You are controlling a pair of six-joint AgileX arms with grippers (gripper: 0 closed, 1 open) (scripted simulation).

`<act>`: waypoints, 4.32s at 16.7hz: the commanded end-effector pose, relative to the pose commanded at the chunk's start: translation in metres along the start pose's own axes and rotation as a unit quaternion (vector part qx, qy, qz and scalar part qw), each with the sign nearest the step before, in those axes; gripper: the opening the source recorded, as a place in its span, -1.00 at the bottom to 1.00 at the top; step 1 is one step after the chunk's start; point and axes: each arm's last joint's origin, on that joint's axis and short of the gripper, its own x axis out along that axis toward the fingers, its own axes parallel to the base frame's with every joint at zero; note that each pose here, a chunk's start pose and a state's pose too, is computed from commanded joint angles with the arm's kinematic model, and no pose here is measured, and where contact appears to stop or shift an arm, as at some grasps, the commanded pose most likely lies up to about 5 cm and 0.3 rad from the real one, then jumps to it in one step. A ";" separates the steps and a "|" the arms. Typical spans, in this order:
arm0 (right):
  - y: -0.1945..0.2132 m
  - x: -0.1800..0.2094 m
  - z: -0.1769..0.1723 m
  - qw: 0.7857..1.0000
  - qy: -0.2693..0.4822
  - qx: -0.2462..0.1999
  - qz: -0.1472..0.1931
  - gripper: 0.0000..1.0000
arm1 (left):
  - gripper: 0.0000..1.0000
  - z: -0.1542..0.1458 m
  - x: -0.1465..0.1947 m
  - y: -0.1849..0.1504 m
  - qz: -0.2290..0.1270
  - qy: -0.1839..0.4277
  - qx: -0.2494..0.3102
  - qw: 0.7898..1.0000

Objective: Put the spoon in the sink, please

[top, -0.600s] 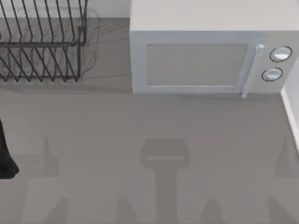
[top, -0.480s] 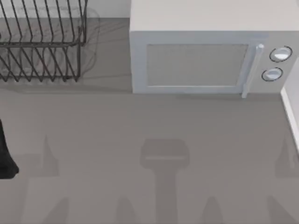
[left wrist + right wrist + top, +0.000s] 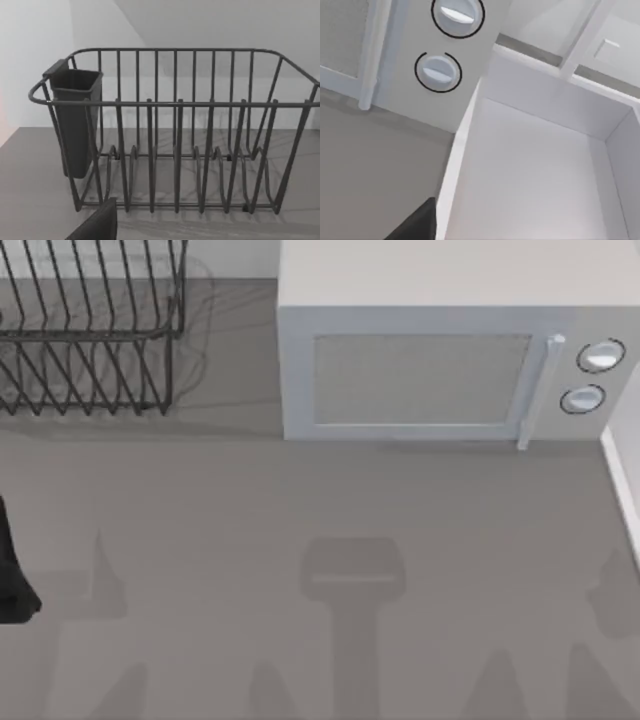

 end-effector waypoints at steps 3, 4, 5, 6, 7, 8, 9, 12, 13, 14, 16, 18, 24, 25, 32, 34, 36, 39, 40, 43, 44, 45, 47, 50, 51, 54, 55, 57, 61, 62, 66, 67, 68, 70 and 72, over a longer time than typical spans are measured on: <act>-0.003 0.012 0.000 0.983 0.113 -0.133 0.059 1.00 | 1.00 0.000 0.000 0.000 0.000 0.000 0.000 1.000; -0.005 0.017 -0.002 0.968 0.153 -0.178 0.089 1.00 | 1.00 0.000 0.000 0.000 0.000 0.000 0.000 1.000; -0.006 0.022 -0.004 0.948 0.192 -0.222 0.124 1.00 | 1.00 0.000 0.000 0.000 0.000 0.000 0.000 1.000; -0.007 0.027 -0.007 0.923 0.228 -0.263 0.164 1.00 | 1.00 0.000 0.000 0.000 0.000 0.000 0.000 1.000; -0.009 0.032 -0.011 0.894 0.259 -0.300 0.207 1.00 | 1.00 0.000 0.000 0.000 0.000 0.000 0.000 1.000; -0.011 0.037 -0.014 0.862 0.286 -0.334 0.252 1.00 | 1.00 0.000 0.000 0.000 0.000 0.000 0.000 1.000; -0.014 0.041 -0.017 0.829 0.306 -0.362 0.298 1.00 | 1.00 0.000 0.000 0.000 0.000 0.000 0.000 1.000; -0.026 0.054 -0.025 0.727 0.330 -0.422 0.429 1.00 | 1.00 0.000 0.000 0.000 0.000 0.000 0.000 1.000; -0.032 0.058 -0.027 0.697 0.327 -0.436 0.466 1.00 | 1.00 0.000 0.000 0.000 0.000 0.000 0.000 1.000; -0.039 0.062 -0.028 0.669 0.321 -0.447 0.499 1.00 | 1.00 0.000 0.000 0.000 0.000 0.000 0.000 1.000; -0.054 0.069 -0.030 0.623 0.298 -0.469 0.551 1.00 | 1.00 0.000 0.000 0.000 0.000 0.000 0.000 1.000; -0.072 0.076 -0.029 0.589 0.270 -0.493 0.581 1.00 | 1.00 0.000 0.000 0.000 0.000 0.000 0.000 1.000; -0.127 0.087 -0.014 0.531 0.215 -0.580 0.579 1.00 | 1.00 0.000 0.000 0.000 0.000 0.000 0.000 1.000; -0.134 0.087 -0.011 0.526 0.212 -0.592 0.573 1.00 | 1.00 0.000 0.000 0.000 0.000 0.000 0.000 1.000; -0.141 0.086 -0.007 0.520 0.210 -0.607 0.564 1.00 | 1.00 0.000 0.000 0.000 0.000 0.000 0.000 1.000; -0.140 0.088 -0.011 0.520 0.210 -0.606 0.564 1.00 | 1.00 0.000 0.000 0.000 0.000 0.000 0.000 1.000; -0.137 0.093 -0.023 0.521 0.211 -0.604 0.565 1.00 | 1.00 0.000 0.000 0.000 0.000 0.000 0.000 1.000; -0.128 0.105 -0.053 0.521 0.212 -0.607 0.561 1.00 | 1.00 0.000 0.000 0.000 0.000 0.000 0.000 1.000; -0.124 0.109 -0.064 0.521 0.212 -0.608 0.560 1.00 | 1.00 0.000 0.000 0.000 0.000 0.000 0.000 1.000; -0.113 0.113 -0.090 0.521 0.212 -0.608 0.561 1.00 | 1.00 0.000 0.000 0.000 0.000 0.000 0.000 1.000; -0.111 0.114 -0.095 0.520 0.211 -0.607 0.562 1.00 | 1.00 0.000 0.000 0.000 0.000 0.000 0.000 1.000; -0.109 0.114 -0.097 0.520 0.211 -0.606 0.563 1.00 | 1.00 0.000 0.000 0.000 0.000 0.000 0.000 1.000; -0.109 0.114 -0.097 0.520 0.211 -0.606 0.563 1.00 | 1.00 0.000 0.000 0.000 0.000 0.000 0.000 1.000; -0.109 0.114 -0.097 0.520 0.211 -0.606 0.563 0.85 | 1.00 0.000 0.000 0.000 0.000 0.000 0.000 1.000; -0.109 0.114 -0.097 0.520 0.211 -0.606 0.563 0.70 | 1.00 0.000 0.000 0.000 0.000 0.000 0.000 1.000; -0.109 0.114 -0.097 0.520 0.211 -0.606 0.563 0.25 | 1.00 0.000 0.000 0.000 0.000 0.000 0.000 1.000; -0.109 0.114 -0.097 0.520 0.211 -0.606 0.563 0.10 | 1.00 0.000 0.000 0.000 0.000 0.000 0.000 1.000; -0.109 0.114 -0.097 0.520 0.211 -0.606 0.563 -0.21 | 1.00 0.000 0.000 0.000 0.000 0.000 0.000 1.000; -0.109 0.114 -0.097 0.520 0.211 -0.606 0.563 -0.81 | 1.00 0.000 0.000 0.000 0.000 0.000 0.000 1.000; -0.109 0.114 -0.097 0.520 0.211 -0.606 0.563 -0.96 | 1.00 0.000 0.000 0.000 0.000 0.000 0.000 1.000; -0.109 0.114 -0.097 0.520 0.211 -0.606 0.563 -1.00 | 1.00 0.000 0.000 0.000 0.000 0.000 0.000 1.000; -0.109 0.114 -0.097 0.520 0.211 -0.606 0.563 -1.00 | 1.00 0.000 0.000 0.000 0.000 0.000 0.000 1.000; -0.109 0.114 -0.097 0.520 0.211 -0.606 0.563 -1.00 | 1.00 0.000 0.000 0.000 0.000 0.000 0.000 1.000; -0.109 0.114 -0.097 0.520 0.211 -0.606 0.563 -1.00 | 1.00 0.000 0.000 0.000 0.000 0.000 0.000 1.000; -0.116 0.109 -0.077 0.521 0.228 -0.615 0.547 -1.00 | 1.00 0.000 0.000 0.000 0.000 0.000 0.000 1.000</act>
